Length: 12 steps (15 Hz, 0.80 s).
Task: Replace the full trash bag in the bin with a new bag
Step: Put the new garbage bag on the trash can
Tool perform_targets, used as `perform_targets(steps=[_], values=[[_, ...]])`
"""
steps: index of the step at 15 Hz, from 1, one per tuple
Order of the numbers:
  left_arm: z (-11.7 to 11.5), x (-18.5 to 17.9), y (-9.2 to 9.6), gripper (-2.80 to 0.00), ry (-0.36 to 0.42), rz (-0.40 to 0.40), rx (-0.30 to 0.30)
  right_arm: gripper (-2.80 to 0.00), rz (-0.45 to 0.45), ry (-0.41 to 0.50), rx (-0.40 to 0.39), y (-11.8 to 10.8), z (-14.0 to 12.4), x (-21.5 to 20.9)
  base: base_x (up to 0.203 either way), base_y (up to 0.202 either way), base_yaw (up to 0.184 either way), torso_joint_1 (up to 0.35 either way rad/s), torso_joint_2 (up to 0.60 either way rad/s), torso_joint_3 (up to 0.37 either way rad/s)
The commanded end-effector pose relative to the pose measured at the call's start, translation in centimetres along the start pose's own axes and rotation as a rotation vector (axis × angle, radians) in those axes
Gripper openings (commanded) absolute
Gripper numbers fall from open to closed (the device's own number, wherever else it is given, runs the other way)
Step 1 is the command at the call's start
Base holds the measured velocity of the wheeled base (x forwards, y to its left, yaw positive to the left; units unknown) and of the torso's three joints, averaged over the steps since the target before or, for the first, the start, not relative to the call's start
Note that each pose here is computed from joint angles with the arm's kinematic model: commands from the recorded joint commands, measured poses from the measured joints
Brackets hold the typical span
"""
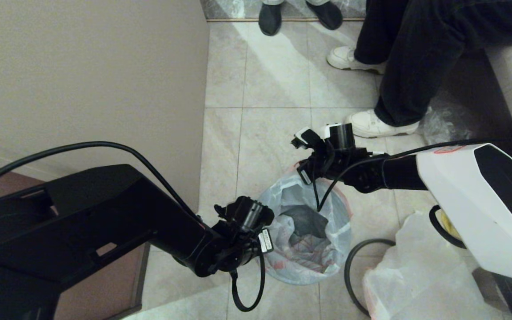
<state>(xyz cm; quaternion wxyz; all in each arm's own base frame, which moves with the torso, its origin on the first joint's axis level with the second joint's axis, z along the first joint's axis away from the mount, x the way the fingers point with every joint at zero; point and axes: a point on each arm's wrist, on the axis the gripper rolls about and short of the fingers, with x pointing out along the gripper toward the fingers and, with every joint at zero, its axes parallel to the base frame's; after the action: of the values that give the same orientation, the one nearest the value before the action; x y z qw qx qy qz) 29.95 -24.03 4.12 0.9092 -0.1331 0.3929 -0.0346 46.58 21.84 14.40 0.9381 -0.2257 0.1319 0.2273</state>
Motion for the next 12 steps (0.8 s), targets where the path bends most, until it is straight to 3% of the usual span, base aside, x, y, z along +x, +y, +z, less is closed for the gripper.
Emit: perform_targets(steps=[1,3,8,12], values=[[0.3,-0.3,-0.1,-2.8,-0.011,-0.004,-0.009,-2.8,0.009,0.046,-0.001,-0.1,-0.9,0.7,0.0,0.0,0.0,0.0,0.0,0.0],[0.8,-0.8,-0.1,-2.8,-0.026,-0.015,-0.017,-2.8,0.024,0.085,0.001,-0.1,-1.1,0.4,0.0,0.0,0.0,0.0,0.0,0.0],[1.8,-2.0,-0.3,-2.8,-0.062,-0.032,-0.032,-2.8,0.009,0.018,0.003,-0.9,2.3,-2.7,0.0,0.0,0.0,0.0,0.0,0.0],[1.4,-1.4,0.2,-2.8,-0.049,-0.011,-0.03,-2.8,0.032,-0.004,0.019,-0.1,4.5,-5.8,0.0,0.0,0.0,0.0,0.0,0.0]])
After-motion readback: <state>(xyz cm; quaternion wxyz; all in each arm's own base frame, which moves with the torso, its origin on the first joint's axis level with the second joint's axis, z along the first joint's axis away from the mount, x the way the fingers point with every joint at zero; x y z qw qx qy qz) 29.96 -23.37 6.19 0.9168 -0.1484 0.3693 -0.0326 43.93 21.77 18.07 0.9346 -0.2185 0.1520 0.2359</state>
